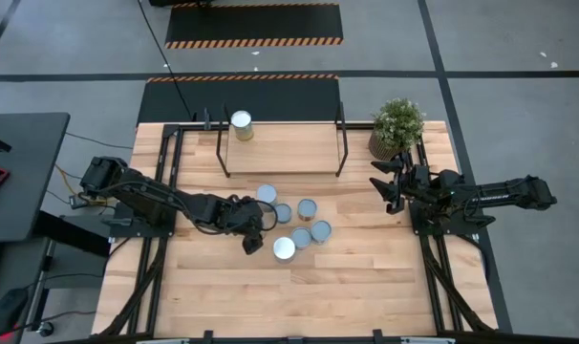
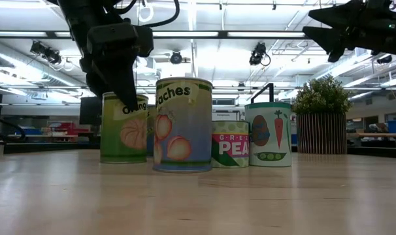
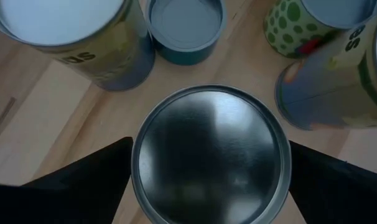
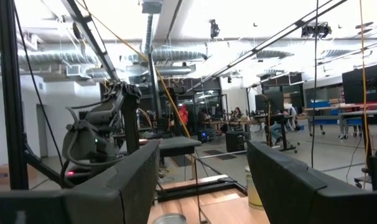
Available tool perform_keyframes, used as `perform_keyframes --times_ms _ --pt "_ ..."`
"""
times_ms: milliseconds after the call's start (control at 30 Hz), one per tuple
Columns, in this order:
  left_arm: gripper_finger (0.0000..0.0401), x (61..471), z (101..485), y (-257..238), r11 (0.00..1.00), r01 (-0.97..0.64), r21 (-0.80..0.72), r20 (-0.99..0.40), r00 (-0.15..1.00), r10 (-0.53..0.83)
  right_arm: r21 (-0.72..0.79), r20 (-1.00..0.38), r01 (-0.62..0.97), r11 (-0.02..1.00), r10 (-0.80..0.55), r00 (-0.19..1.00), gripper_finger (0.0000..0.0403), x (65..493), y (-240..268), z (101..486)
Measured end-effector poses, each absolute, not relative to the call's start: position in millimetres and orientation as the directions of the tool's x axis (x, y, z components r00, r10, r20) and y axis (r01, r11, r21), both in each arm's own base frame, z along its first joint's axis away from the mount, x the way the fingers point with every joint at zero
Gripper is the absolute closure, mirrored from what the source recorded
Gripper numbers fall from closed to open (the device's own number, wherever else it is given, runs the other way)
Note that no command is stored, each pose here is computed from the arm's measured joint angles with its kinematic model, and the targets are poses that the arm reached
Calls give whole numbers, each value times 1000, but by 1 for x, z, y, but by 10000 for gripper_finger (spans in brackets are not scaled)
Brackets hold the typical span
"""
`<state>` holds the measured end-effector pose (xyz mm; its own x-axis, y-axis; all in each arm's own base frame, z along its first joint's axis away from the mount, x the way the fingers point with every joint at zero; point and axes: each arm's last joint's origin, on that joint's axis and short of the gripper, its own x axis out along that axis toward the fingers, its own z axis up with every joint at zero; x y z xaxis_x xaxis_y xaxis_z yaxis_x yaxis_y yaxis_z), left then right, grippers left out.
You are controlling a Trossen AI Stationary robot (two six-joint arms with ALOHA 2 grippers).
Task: Pick and place cans onto a shelf
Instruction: Put the canned oranges on the shelf
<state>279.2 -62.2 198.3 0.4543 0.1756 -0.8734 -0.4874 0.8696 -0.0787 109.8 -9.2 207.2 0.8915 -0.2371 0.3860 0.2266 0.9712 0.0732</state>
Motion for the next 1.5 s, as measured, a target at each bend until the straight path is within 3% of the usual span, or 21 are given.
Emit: perform_keyframes --times_ms 333,733,900,1033,1167,1500 --pt "17 281 195 -60 843 -530 -92 -877 445 184 75 359 226 971 -238 903 153 112 -9 204" --pt "88 285 188 -55 836 -541 -90 -901 403 163 53 363 239 969 -242 900 153 111 -9 205" --pt "90 282 192 -47 835 -537 -115 -923 368 110 53 360 240 969 -242 901 153 111 -9 205" --pt "84 271 208 -35 851 -524 -34 -964 242 110 52 357 240 969 -242 902 153 112 -9 204" --pt "85 265 235 -16 850 -526 37 -964 205 168 52 358 240 969 -242 902 153 112 -9 204" --pt "84 275 289 50 822 -557 119 -904 282 321 53 361 239 970 -242 901 153 111 -9 205"
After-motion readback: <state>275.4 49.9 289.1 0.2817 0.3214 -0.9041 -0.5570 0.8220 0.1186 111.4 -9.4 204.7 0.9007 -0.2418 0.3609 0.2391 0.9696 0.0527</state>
